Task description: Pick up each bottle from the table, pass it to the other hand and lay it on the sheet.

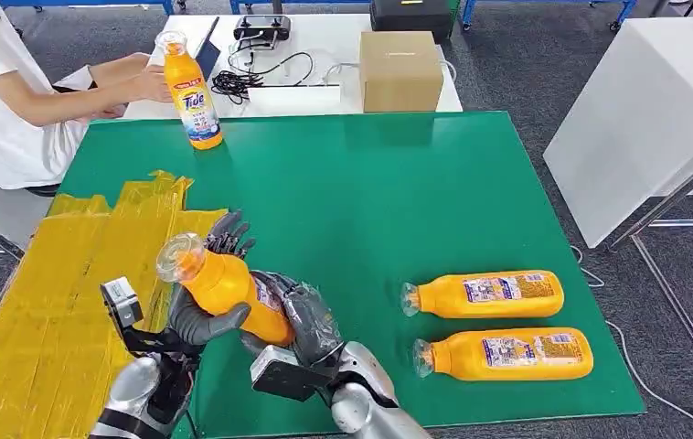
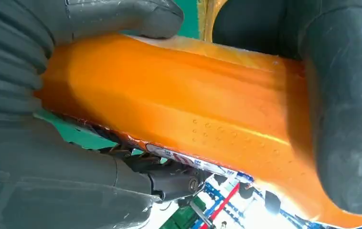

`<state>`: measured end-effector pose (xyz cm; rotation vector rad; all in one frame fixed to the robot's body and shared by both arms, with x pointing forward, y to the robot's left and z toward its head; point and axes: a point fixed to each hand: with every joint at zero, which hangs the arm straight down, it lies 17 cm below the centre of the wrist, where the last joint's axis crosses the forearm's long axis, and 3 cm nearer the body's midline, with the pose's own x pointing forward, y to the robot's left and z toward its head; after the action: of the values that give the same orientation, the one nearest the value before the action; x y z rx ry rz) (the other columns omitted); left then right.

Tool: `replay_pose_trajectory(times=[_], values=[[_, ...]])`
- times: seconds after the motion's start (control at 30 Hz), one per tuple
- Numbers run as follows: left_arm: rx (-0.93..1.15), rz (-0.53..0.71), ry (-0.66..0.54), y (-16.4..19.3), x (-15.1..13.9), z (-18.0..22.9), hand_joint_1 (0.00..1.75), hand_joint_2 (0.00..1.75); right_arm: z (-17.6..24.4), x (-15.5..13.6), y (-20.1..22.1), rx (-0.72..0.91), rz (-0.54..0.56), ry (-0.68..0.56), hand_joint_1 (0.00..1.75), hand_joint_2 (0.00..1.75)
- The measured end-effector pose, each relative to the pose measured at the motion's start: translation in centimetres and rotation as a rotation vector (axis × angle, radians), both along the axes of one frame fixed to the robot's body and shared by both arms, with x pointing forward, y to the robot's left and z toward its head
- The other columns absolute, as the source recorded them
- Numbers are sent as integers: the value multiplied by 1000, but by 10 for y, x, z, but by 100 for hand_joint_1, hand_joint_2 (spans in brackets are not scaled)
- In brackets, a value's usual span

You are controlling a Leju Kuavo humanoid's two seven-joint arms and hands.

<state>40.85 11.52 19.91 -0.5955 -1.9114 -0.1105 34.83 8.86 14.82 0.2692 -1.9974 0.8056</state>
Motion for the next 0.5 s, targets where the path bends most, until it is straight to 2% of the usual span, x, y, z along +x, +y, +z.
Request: replay_pose_trajectory(times=[0.3, 0.5], values=[[-1, 3, 0, 1, 0, 0, 175, 175, 0, 0, 0, -1, 0, 0, 175, 175], [-40, 79, 7, 12, 4, 1, 175, 175, -3, 2, -9, 3, -30, 6, 175, 175]])
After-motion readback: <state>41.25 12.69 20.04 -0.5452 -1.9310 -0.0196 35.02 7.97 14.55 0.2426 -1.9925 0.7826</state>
